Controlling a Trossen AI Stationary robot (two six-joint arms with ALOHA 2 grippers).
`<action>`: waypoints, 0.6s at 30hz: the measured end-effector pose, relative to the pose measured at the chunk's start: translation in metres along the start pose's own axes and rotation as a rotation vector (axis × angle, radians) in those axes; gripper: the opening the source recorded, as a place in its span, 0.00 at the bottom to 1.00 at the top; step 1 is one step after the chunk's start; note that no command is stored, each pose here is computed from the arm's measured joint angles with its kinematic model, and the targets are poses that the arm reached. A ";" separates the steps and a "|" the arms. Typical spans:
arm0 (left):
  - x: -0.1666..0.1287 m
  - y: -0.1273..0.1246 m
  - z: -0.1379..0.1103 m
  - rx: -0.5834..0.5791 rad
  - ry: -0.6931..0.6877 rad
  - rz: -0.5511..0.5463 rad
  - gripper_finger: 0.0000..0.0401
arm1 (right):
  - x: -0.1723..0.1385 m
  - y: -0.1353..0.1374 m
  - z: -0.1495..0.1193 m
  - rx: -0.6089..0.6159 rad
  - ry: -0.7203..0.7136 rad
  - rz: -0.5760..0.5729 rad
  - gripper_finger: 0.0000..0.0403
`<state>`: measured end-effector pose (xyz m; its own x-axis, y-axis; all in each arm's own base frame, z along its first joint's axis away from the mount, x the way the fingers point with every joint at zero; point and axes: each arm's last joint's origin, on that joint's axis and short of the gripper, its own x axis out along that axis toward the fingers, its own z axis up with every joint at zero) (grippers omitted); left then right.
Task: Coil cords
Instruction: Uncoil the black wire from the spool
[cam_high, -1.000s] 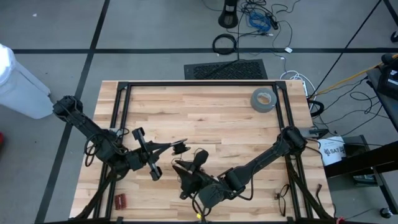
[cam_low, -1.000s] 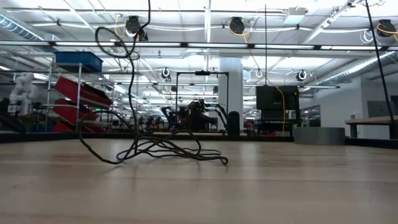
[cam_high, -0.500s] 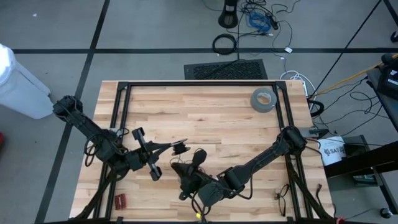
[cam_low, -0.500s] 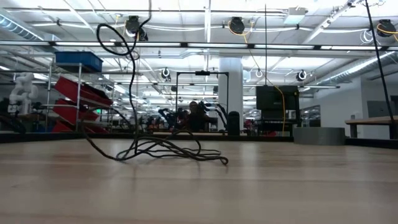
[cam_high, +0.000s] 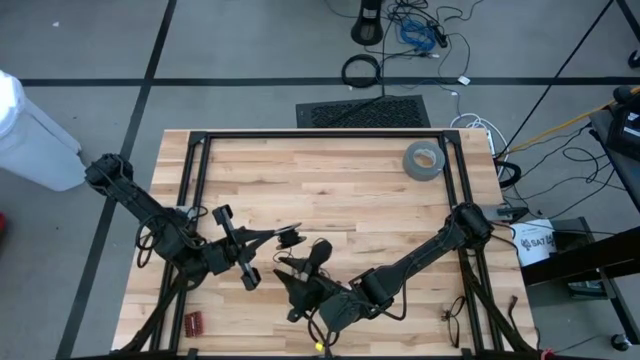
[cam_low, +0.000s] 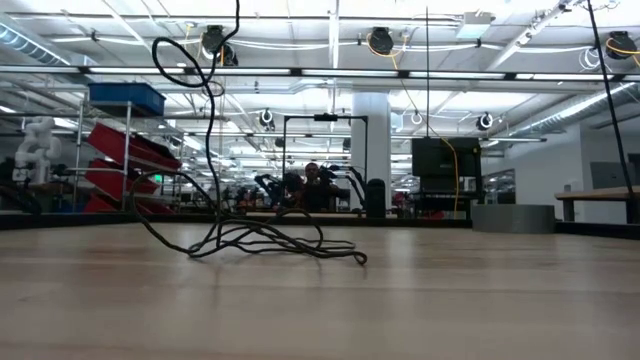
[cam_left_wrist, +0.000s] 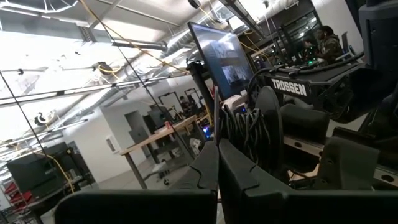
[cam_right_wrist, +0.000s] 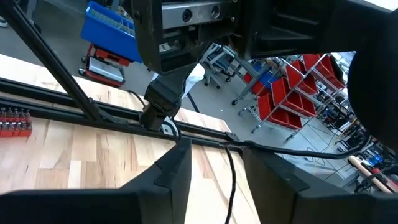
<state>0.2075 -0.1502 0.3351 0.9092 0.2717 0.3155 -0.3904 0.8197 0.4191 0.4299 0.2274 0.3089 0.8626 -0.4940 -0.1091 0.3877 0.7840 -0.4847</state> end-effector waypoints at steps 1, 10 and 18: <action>0.000 0.000 0.000 0.000 0.000 0.000 0.00 | 0.000 0.000 0.000 0.000 0.002 -0.006 0.31; 0.000 -0.002 0.000 0.009 -0.032 -0.034 0.00 | 0.000 0.000 0.001 -0.015 -0.007 0.006 0.22; 0.000 -0.003 0.000 0.023 -0.047 -0.059 0.00 | 0.000 0.000 0.002 -0.011 -0.019 0.024 0.21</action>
<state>0.2088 -0.1531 0.3337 0.9232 0.1986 0.3289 -0.3399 0.8214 0.4580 0.4304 0.2284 0.3105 0.8778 -0.4675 -0.1043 0.3632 0.7916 -0.4914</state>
